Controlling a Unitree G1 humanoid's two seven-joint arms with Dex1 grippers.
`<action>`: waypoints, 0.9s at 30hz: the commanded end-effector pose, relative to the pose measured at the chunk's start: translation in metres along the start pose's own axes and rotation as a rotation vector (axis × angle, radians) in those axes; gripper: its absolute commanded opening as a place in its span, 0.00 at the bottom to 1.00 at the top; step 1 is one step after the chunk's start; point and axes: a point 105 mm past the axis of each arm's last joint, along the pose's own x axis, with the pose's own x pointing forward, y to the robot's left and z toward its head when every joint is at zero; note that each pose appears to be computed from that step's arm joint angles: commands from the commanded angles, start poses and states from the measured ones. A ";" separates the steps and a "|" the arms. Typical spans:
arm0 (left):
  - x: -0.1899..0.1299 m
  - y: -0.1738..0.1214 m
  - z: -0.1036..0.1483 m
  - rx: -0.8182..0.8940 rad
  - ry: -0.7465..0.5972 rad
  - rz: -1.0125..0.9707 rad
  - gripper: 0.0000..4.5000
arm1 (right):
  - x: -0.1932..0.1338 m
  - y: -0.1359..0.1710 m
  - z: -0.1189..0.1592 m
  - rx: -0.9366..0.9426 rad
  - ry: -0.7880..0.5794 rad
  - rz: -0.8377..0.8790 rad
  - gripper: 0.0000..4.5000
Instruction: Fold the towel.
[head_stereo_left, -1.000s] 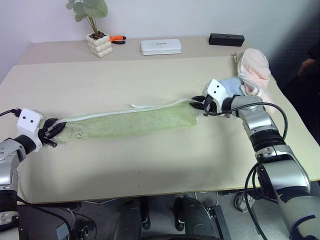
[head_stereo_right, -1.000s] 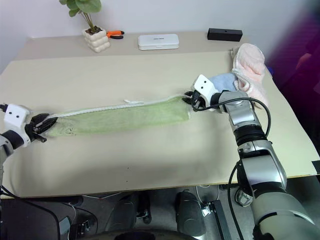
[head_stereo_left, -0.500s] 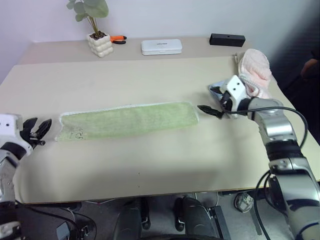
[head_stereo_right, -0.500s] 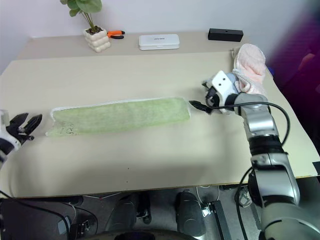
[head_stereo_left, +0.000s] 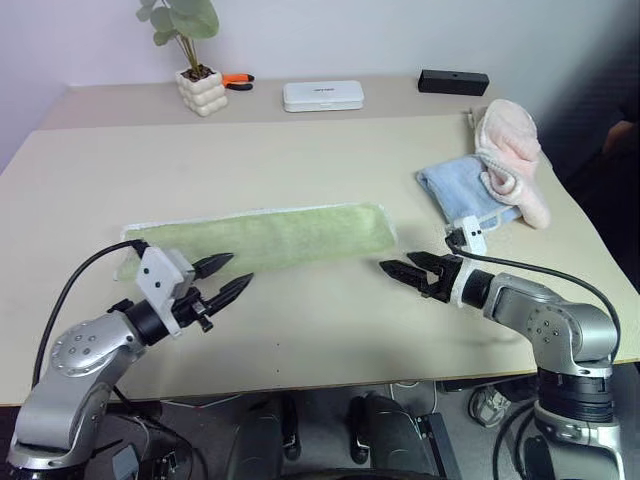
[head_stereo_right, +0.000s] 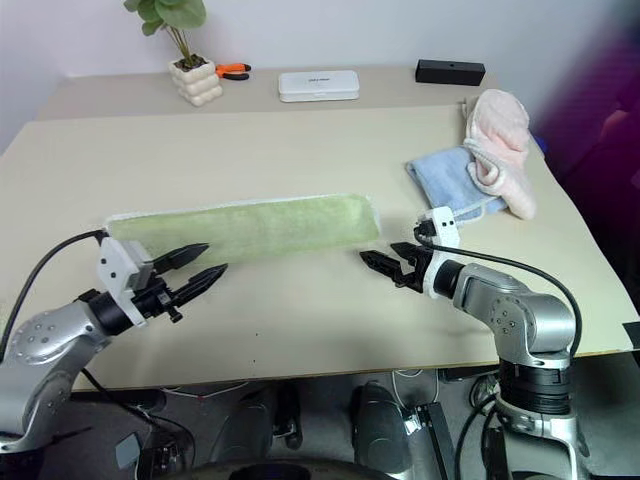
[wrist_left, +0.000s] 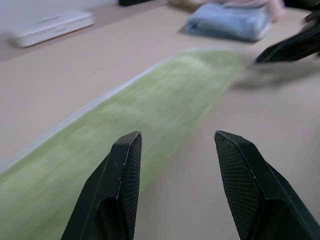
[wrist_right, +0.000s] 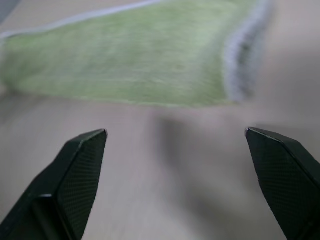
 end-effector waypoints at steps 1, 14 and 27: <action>0.003 -0.009 0.006 0.004 -0.016 -0.035 0.52 | 0.010 0.011 0.010 0.085 -0.047 -0.004 1.00; -0.003 -0.035 0.003 -0.079 0.012 -0.121 0.52 | 0.053 0.005 0.023 0.429 -0.123 -0.110 0.60; -0.002 -0.040 -0.005 -0.097 0.019 -0.117 0.52 | 0.009 -0.009 0.058 0.265 -0.247 -0.208 0.00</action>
